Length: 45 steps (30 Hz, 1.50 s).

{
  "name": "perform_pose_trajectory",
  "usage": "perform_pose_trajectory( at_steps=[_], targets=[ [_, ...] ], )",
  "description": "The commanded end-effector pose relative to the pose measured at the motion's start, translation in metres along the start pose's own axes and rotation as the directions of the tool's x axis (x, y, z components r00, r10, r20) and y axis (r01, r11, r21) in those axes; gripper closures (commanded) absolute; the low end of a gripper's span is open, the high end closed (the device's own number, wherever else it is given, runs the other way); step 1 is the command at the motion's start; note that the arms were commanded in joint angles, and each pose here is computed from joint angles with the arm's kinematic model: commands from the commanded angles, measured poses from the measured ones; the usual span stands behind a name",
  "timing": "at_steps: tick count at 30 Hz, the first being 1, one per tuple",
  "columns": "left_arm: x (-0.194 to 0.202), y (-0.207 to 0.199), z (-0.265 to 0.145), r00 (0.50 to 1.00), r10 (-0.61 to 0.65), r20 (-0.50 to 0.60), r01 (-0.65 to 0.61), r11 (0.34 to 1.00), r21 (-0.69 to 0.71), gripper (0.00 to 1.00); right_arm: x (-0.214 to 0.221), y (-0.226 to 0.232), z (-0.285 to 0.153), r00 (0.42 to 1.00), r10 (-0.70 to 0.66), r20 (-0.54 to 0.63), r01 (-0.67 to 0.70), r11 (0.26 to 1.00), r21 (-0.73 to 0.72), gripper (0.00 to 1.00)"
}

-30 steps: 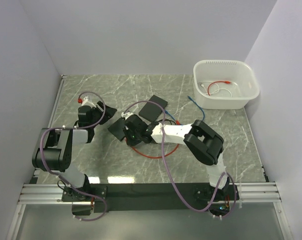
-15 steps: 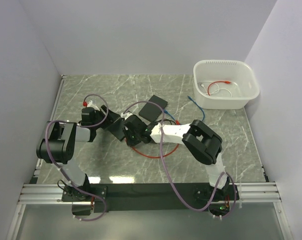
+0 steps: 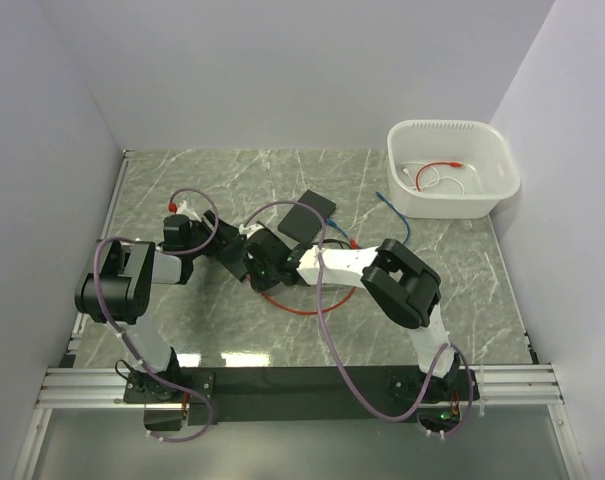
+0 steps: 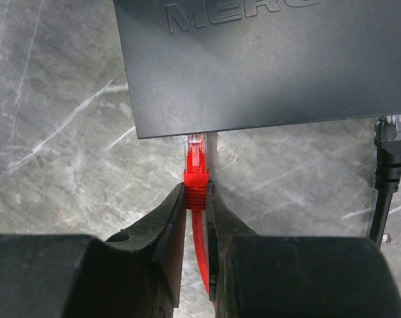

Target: Insert the plug into the switch port

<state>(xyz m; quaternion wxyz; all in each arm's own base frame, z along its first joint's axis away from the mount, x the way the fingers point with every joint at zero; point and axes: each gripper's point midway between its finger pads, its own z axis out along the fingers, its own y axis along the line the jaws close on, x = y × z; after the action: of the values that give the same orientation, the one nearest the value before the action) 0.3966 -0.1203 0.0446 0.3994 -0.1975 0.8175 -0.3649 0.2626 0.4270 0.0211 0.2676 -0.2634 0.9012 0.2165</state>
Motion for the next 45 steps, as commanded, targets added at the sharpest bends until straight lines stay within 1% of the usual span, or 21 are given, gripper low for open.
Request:
perform_pose_trajectory(
  at_steps=[1,13,32,39,45],
  targets=[
    [0.005,-0.009,0.003,1.000,0.003,-0.027,-0.002,0.999,0.044,0.34,-0.019,-0.004,-0.007,0.999,0.003,0.053,-0.005,0.999,0.049,1.00],
    [0.011,-0.008,0.007,0.999,0.004,-0.050,-0.001,0.998,0.057,0.35,-0.034,0.001,-0.020,0.996,-0.005,0.094,0.000,0.999,0.050,1.00],
    [0.014,-0.009,0.008,0.998,0.008,-0.064,-0.003,0.997,0.071,0.36,-0.047,0.023,-0.022,0.994,-0.034,0.107,0.031,0.999,0.032,1.00],
    [0.016,-0.010,0.008,0.997,0.014,-0.075,-0.008,0.997,0.079,0.36,-0.040,0.018,-0.010,0.995,-0.045,0.087,0.039,0.997,0.070,1.00],
    [0.016,-0.010,0.008,0.997,0.015,-0.076,-0.009,0.997,0.081,0.36,-0.033,0.010,-0.010,0.995,-0.068,0.074,0.059,0.991,0.121,1.00]
  ],
)
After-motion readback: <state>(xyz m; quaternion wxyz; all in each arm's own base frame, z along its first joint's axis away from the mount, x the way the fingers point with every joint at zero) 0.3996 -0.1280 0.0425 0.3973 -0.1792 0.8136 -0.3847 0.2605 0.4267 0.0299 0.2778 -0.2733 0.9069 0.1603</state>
